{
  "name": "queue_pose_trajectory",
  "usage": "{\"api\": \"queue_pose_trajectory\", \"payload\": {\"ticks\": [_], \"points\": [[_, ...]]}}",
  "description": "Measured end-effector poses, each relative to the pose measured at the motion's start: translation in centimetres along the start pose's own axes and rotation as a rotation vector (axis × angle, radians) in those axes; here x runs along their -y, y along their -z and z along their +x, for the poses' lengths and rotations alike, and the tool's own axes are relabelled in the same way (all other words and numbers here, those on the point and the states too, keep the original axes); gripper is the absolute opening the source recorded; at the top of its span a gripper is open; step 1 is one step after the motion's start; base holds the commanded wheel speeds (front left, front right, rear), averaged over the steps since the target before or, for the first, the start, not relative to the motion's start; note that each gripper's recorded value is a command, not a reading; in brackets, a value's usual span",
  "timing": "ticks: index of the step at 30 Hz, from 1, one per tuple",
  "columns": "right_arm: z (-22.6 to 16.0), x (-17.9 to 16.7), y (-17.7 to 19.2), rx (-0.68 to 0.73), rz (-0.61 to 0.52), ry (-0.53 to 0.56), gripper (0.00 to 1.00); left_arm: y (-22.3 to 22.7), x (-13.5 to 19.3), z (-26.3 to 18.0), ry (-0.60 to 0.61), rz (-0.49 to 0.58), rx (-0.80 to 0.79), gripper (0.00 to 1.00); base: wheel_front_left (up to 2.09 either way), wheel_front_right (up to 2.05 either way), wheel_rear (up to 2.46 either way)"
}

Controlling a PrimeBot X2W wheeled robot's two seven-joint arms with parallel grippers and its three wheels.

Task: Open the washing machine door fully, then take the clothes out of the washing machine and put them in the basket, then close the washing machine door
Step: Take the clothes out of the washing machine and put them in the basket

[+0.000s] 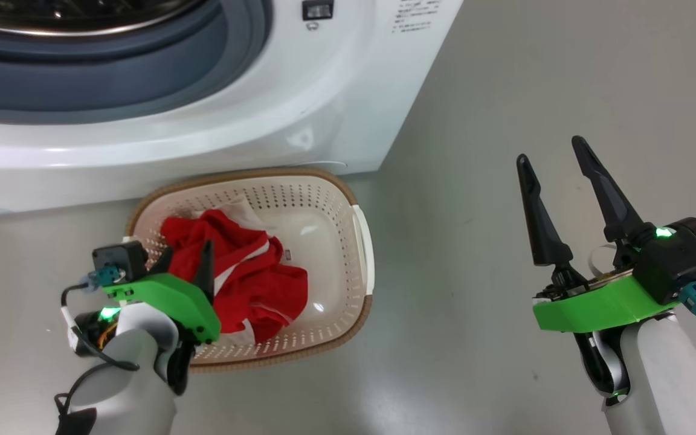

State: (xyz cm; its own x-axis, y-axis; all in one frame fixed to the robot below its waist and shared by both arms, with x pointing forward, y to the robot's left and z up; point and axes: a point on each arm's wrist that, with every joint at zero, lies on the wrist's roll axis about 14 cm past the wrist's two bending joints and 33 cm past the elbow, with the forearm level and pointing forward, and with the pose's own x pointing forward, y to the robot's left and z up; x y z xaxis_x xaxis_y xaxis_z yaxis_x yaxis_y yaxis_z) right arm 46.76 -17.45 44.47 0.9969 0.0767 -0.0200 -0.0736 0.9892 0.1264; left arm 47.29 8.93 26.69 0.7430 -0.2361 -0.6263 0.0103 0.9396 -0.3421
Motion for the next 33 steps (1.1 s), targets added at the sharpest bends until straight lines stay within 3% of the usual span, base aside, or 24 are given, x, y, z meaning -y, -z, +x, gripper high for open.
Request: {"api": "queue_pose_trajectory", "payload": {"ticks": [7, 25, 33], "points": [[0.2, -0.9, -1.0, 0.025, -0.004, -0.024, 1.0, -5.8, 1.6, -1.5, 0.043, 0.014, 0.208, 1.0, 0.0, 0.0, 0.0], [-0.7, -3.5, -3.9, 0.078, -0.035, -0.089, 1.0, -13.3, 1.2, -11.5, 0.028, 0.074, 0.594, 1.0, 0.0, 0.0, 0.0], [-1.9, -2.7, -4.9, 0.094, -0.027, -0.058, 1.0, -15.9, 1.0, -16.2, 0.009, 0.092, 0.743, 1.0, 0.0, 0.0, 0.0]]}}
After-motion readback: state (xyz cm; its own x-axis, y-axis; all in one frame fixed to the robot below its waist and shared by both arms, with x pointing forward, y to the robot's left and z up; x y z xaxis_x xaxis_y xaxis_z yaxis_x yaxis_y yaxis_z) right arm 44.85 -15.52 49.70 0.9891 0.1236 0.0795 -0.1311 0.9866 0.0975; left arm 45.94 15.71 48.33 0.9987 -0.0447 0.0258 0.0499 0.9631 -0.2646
